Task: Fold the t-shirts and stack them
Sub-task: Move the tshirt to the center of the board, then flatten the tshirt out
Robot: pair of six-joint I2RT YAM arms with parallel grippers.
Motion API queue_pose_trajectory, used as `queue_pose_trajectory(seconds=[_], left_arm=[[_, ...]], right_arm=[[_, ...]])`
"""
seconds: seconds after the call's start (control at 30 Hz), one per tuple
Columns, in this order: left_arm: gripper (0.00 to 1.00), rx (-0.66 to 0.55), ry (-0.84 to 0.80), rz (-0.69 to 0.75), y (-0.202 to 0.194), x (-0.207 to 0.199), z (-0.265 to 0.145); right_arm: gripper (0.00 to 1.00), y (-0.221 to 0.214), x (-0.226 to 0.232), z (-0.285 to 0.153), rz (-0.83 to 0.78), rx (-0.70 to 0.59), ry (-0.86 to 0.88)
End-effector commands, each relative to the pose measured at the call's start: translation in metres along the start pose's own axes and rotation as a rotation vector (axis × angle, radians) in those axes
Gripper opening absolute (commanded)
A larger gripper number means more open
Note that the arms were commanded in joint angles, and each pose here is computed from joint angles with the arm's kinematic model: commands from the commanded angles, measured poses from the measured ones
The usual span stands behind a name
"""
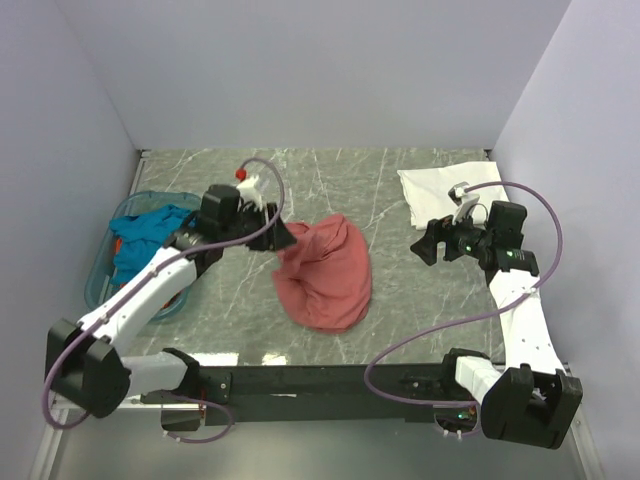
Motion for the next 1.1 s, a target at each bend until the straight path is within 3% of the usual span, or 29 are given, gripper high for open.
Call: queue_pose_trajectory(seconds=[0.0, 0.03, 0.1, 0.17, 0.23, 0.27, 0.47, 0.63, 0.77, 0.93, 1.07], left_arm=[[0.61, -0.031, 0.152, 0.136, -0.017, 0.017, -0.027], [0.7, -0.073, 0.188, 0.152, -0.017, 0.017, -0.038], [0.77, -0.154, 0.307, 0.184, -0.013, 0.025, -0.051], [0.92, -0.276, 0.388, 0.21, -0.004, 0.025, -0.071], [0.99, -0.353, 0.414, 0.237, 0.0, 0.024, -0.083], [0.99, -0.386, 0.414, 0.254, 0.003, 0.023, -0.085], [1.0, -0.31, 0.328, 0.365, -0.017, 0.03, -0.082], [1.0, -0.317, 0.058, 0.496, -0.027, 0.02, -0.068], [0.98, -0.28, -0.021, 0.538, 0.002, 0.004, -0.045], [0.8, 0.008, 0.002, 0.449, 0.026, 0.014, 0.025], [0.76, 0.065, 0.018, 0.394, 0.055, 0.014, 0.072]], right_arm=[[0.92, 0.013, 0.0, 0.0, -0.052, -0.025, 0.013], [0.92, 0.012, 0.0, 0.0, -0.055, -0.021, 0.022], [0.92, 0.011, 0.005, 0.004, -0.084, -0.019, 0.071], [0.91, 0.009, 0.01, 0.006, -0.106, -0.009, 0.125], [0.9, 0.005, 0.019, 0.011, -0.157, -0.009, 0.194], [0.9, 0.004, 0.022, 0.012, -0.177, -0.009, 0.211], [0.89, -0.005, 0.042, 0.029, -0.356, 0.011, 0.32], [0.88, 0.004, 0.055, 0.04, -0.479, -0.001, 0.395], [0.86, -0.001, 0.061, 0.041, -0.533, 0.008, 0.466], [0.86, -0.012, 0.059, 0.033, -0.573, -0.003, 0.385], [0.86, -0.008, 0.058, 0.029, -0.553, -0.021, 0.344]])
Point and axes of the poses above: each gripper's point midway between its finger pads, its own z axis out along the fingers, its own x axis along the line the jaws close on, y = z × x, the point moved 9 cm from there along -z, back along the fingers, and after that the axes turned 5 degrees about -z, right-handed, at the moved point
